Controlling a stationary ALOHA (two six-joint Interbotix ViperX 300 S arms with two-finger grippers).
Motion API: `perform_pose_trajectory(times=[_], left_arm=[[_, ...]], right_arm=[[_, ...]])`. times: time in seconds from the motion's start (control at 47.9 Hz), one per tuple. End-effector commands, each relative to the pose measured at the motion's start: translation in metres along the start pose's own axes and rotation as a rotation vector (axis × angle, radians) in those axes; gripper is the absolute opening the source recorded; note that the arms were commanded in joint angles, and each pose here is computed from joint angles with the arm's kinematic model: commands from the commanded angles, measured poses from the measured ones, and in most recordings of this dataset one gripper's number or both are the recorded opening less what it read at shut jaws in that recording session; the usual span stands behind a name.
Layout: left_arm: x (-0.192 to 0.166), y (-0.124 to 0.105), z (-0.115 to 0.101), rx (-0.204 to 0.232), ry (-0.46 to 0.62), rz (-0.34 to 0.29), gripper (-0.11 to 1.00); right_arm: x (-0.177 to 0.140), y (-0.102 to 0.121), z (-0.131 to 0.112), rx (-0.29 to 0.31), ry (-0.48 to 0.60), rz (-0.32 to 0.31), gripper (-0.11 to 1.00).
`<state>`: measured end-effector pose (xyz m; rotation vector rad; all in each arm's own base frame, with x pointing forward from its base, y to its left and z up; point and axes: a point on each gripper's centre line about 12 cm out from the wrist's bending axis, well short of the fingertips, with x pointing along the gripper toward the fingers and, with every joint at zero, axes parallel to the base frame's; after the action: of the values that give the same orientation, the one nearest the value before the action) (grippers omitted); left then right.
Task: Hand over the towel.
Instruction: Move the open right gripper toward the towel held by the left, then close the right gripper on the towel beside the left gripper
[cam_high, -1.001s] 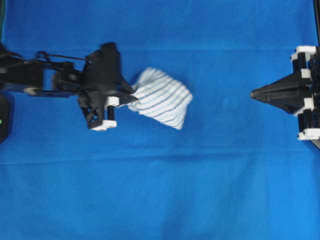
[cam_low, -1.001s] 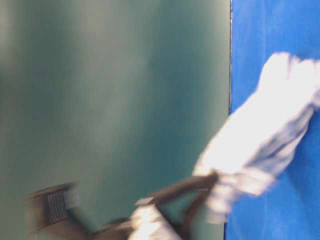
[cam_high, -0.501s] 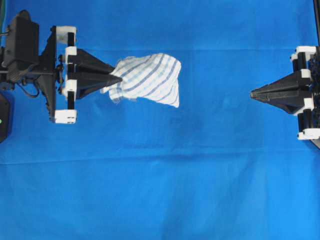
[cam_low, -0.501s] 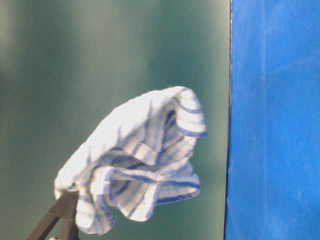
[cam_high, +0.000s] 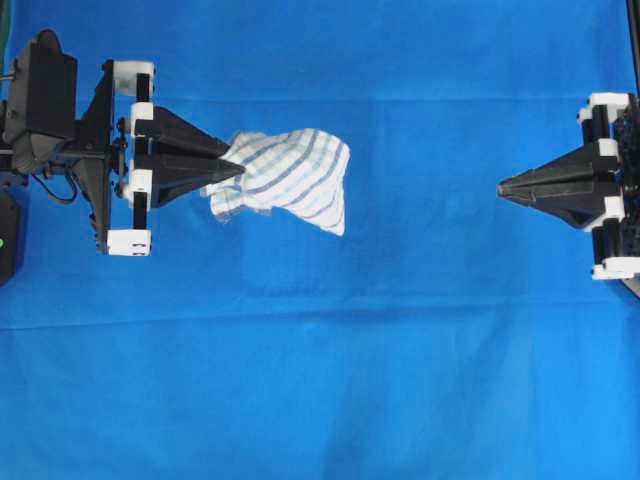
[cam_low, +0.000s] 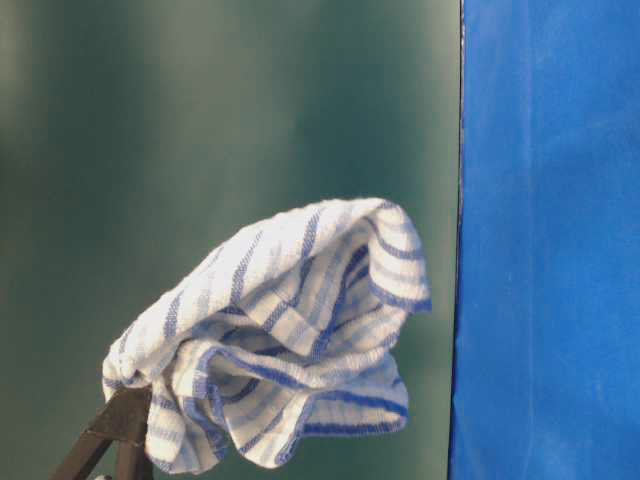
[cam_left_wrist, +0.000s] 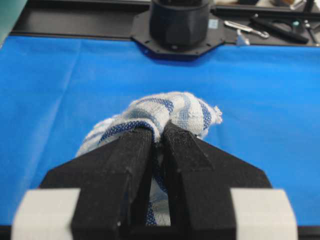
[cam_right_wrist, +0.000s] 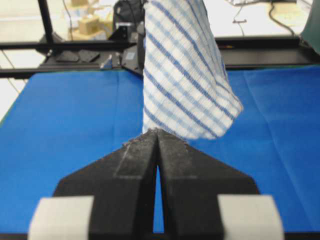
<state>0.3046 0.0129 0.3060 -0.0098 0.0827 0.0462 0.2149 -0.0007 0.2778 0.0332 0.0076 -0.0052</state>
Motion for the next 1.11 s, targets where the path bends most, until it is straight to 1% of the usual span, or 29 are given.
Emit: perform_pose_trajectory(times=[0.0,0.125,0.146,0.209,0.334,0.376,0.417,0.542,0.772,0.939,1.085], left_arm=[[0.0,-0.001,0.008,0.005,-0.031,-0.005,0.04],[0.0,-0.002,0.009,0.003,-0.031,-0.006,0.04],[0.0,-0.002,0.009,0.003,-0.031,-0.006,0.04],[0.0,-0.001,0.008,0.002,-0.029,-0.005,0.04],[0.0,-0.002,0.008,0.002,-0.029,-0.006,0.04],[0.0,-0.002,0.008,0.003,-0.029,-0.006,0.04],[0.0,-0.001,0.008,0.003,-0.029,-0.005,0.04],[0.0,-0.001,0.008,0.002,-0.031,-0.005,0.04],[0.001,-0.001,0.007,0.0,-0.026,-0.005,0.04],[0.0,-0.001,0.006,0.002,-0.025,-0.005,0.04],[0.001,-0.002,0.006,0.0,-0.021,-0.006,0.04]], right_arm=[[0.006,0.0,0.014,0.003,-0.052,0.001,0.0],[0.018,0.0,0.015,0.018,-0.055,-0.002,0.02],[0.021,0.0,0.015,0.022,-0.054,-0.004,0.04],[0.034,0.0,0.014,0.037,-0.04,-0.006,0.21],[0.062,-0.001,0.012,0.035,-0.013,-0.008,0.58],[0.071,-0.001,0.012,0.035,-0.005,-0.009,0.66],[0.081,-0.001,0.012,0.033,0.001,-0.009,0.71],[0.111,-0.001,0.011,0.036,0.004,-0.011,0.71],[0.162,-0.008,0.013,0.025,0.006,-0.03,0.71],[0.191,-0.009,0.011,0.022,0.04,-0.031,0.71],[0.204,-0.009,0.008,0.02,0.074,-0.03,0.71]])
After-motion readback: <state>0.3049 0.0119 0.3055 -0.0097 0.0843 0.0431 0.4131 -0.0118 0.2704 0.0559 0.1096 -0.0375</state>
